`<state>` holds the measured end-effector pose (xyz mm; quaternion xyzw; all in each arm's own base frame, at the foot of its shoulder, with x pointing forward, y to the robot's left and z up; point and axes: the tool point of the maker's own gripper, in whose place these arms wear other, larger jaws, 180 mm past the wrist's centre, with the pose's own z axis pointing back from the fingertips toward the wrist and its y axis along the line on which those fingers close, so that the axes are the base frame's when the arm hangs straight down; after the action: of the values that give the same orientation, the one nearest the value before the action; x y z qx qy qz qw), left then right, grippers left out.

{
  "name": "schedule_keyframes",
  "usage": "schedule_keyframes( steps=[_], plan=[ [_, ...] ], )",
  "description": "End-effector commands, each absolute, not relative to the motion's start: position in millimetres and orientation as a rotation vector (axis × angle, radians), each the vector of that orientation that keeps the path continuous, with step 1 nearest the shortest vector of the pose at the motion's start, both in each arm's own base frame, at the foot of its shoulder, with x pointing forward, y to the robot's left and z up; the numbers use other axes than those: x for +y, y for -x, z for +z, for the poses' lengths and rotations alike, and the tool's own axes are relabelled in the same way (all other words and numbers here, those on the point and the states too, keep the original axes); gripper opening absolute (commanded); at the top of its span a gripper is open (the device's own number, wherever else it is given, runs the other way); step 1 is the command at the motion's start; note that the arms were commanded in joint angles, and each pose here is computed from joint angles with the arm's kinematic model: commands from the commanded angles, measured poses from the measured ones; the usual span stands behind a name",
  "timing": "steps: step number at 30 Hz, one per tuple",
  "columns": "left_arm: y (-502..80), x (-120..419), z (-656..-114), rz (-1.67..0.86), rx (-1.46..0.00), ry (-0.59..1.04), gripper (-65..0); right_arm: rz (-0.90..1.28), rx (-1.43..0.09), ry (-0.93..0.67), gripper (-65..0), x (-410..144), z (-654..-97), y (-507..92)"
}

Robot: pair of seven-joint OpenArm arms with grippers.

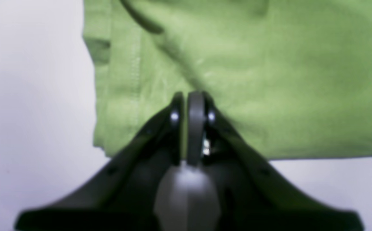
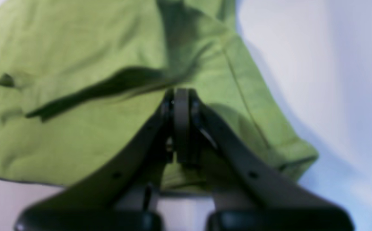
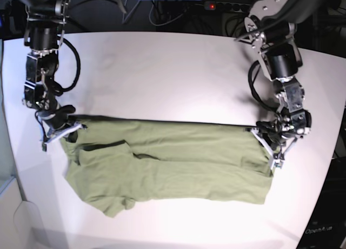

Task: Fold the T-shirt properly
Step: 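Pull the folded edge back toward the robot with both grippers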

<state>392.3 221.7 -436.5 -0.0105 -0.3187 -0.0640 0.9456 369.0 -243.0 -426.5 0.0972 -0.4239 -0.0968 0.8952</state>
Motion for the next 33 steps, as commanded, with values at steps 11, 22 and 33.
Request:
schedule_keyframes(
  steps=[11,22,33],
  plan=[
    [-360.5,241.8,-443.6,-0.148,-0.565,-0.045,-62.2,-0.220,-0.836,-0.182,-64.3,-252.3,-452.6,-334.2],
    [-305.2,256.1,-444.2,-0.180,-0.490,-0.139,-62.2,-0.141,-0.820,-0.164,-64.3,-240.7,-449.5,-274.6],
    [-232.0,251.3,-466.9,-0.203,-0.395,-0.153,-62.2,-0.182,-0.788,-0.121,-64.3,-251.4,-456.9,-199.5]
  ],
)
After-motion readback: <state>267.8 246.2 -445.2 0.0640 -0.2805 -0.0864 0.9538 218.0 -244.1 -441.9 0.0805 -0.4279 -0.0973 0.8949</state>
